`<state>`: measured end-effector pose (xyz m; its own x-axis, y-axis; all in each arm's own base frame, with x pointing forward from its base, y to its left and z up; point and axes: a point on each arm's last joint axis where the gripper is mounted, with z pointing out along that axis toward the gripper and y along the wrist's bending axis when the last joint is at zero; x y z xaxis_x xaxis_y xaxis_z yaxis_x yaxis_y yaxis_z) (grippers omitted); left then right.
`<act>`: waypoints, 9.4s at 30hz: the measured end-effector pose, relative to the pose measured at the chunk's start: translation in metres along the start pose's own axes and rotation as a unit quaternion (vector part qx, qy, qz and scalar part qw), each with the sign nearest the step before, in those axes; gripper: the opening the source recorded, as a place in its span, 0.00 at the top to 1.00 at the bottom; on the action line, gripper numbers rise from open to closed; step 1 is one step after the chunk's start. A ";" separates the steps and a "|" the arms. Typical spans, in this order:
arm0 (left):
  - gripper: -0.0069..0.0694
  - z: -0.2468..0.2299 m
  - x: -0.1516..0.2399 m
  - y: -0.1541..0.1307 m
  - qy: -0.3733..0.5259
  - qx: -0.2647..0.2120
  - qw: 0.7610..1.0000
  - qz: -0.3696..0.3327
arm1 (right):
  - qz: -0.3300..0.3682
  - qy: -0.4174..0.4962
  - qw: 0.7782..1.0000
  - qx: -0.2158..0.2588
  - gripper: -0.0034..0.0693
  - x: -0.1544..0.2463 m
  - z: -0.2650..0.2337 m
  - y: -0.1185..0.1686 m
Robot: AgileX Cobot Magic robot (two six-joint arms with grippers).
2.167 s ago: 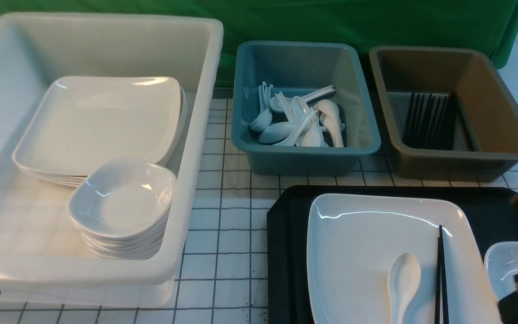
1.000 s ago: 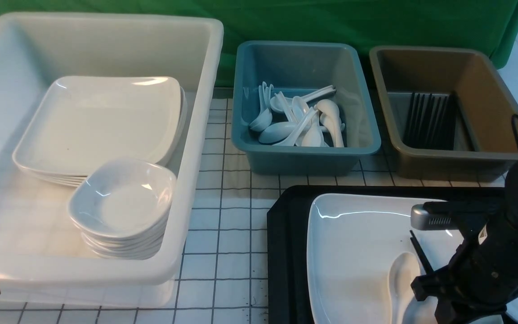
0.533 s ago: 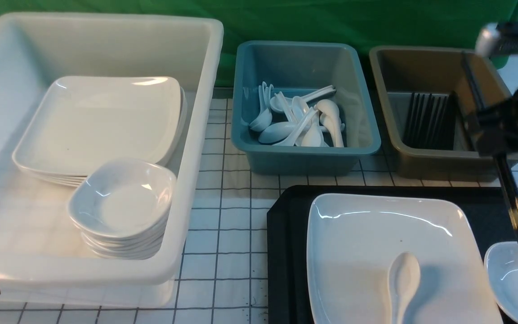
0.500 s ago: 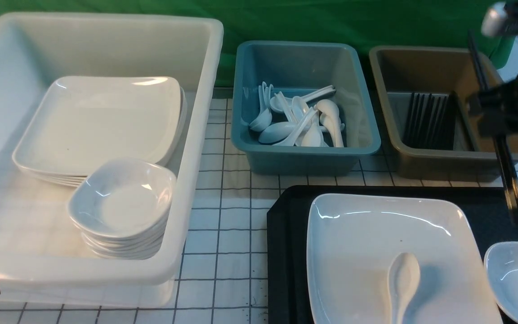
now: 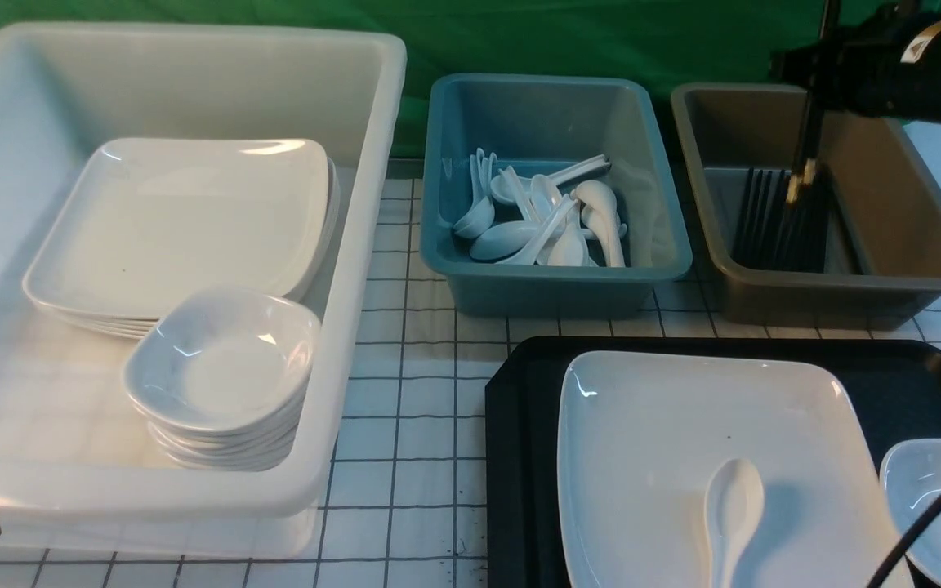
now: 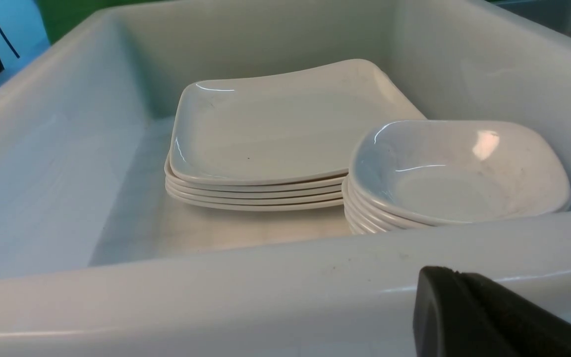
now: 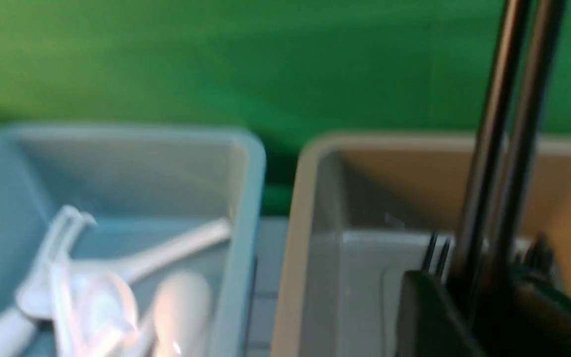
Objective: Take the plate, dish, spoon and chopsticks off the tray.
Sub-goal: Use the right arm to put the chopsticks into the small storage box on the right, then use the left arm to grab a soup spoon from the plate, then use the left arm to put the soup spoon into the small storage box in the middle, then use the right arm to grab a small plate from the dinner plate, then use the right arm to put the small plate into the large storage box on the left
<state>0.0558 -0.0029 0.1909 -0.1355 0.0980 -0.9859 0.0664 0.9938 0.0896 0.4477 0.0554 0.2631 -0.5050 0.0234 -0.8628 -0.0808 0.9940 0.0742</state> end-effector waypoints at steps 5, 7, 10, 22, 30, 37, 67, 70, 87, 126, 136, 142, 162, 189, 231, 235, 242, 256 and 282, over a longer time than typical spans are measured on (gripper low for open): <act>0.88 0.000 0.000 0.000 0.000 0.000 1.000 0.000 | 0.039 0.079 0.996 0.009 0.53 0.027 0.017 -0.002; 0.88 0.000 0.000 0.000 0.000 0.000 1.000 0.000 | 0.043 0.109 0.993 0.013 0.58 0.030 0.013 -0.002; 0.88 0.000 0.000 0.000 0.000 0.000 1.000 0.000 | 0.036 0.145 0.989 0.016 0.74 0.024 -0.008 -0.002; 0.88 0.000 0.000 0.000 0.000 0.000 1.000 0.000 | -0.034 0.241 0.970 0.008 0.91 0.003 -0.208 0.001; 0.88 0.000 0.000 0.000 0.000 0.000 1.000 0.000 | -0.055 0.137 0.989 0.001 0.91 0.079 -0.320 -0.006; 0.88 0.000 -0.002 0.000 -0.011 0.003 1.000 -0.024 | -0.074 0.024 0.997 -0.002 0.91 0.157 -0.364 -0.013; 0.88 -0.012 -0.164 -0.018 0.161 0.151 0.909 -0.354 | -0.031 -0.025 0.999 -0.004 0.87 0.196 -0.369 -0.016; 0.88 0.016 -0.174 -0.020 0.315 0.135 0.898 -0.276 | -0.031 -0.024 0.999 -0.004 0.86 0.196 -0.369 -0.016; 0.76 0.132 -0.132 -0.194 0.549 0.306 0.771 -0.103 | -0.022 -0.021 1.000 -0.004 0.81 0.200 -0.364 -0.016; 0.42 0.194 -0.041 -0.409 0.573 0.317 0.741 0.147 | -0.017 -0.029 0.999 -0.005 0.78 0.199 -0.363 -0.016; 0.54 0.195 -0.040 -0.408 0.565 0.321 0.742 0.163 | -0.017 -0.029 0.999 -0.005 0.76 0.199 -0.363 -0.016; 0.87 0.200 -0.044 -0.401 0.556 0.327 0.738 0.198 | -0.017 -0.029 0.999 -0.005 0.75 0.199 -0.363 -0.016; 0.88 0.319 -0.271 -0.236 0.248 0.247 0.936 -0.024 | -0.016 -0.029 0.999 -0.005 0.72 0.199 -0.363 -0.016; 0.43 0.426 -0.158 -0.186 0.376 0.264 0.871 -0.171 | -0.016 -0.029 0.999 -0.005 0.70 0.199 -0.363 -0.016; 0.90 0.175 -0.139 -0.088 0.443 0.336 0.831 0.015 | -0.275 0.530 0.795 0.107 0.25 0.180 -0.163 0.037; 0.90 0.173 -0.140 -0.089 0.444 0.341 0.828 0.008 | -0.317 0.545 0.765 0.126 0.23 0.192 -0.144 0.034; 0.90 0.173 -0.140 -0.090 0.444 0.345 0.827 -0.002 | -0.362 0.549 0.741 0.139 0.23 0.202 -0.127 0.030; 0.90 0.169 -0.143 -0.096 0.451 0.366 0.813 -0.040 | -0.371 0.545 0.739 0.138 0.76 0.201 -0.125 0.033; 0.90 0.179 -0.155 -0.059 0.424 0.285 0.855 -0.090 | -0.180 0.303 0.934 -0.066 0.84 0.065 -0.303 0.049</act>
<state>0.2497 -0.0865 0.3133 -0.8463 0.1902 -0.4976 0.4069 0.8336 -0.3734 0.1507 0.0734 0.3624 -0.8147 -0.4135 -0.4065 -0.4236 0.9032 -0.0697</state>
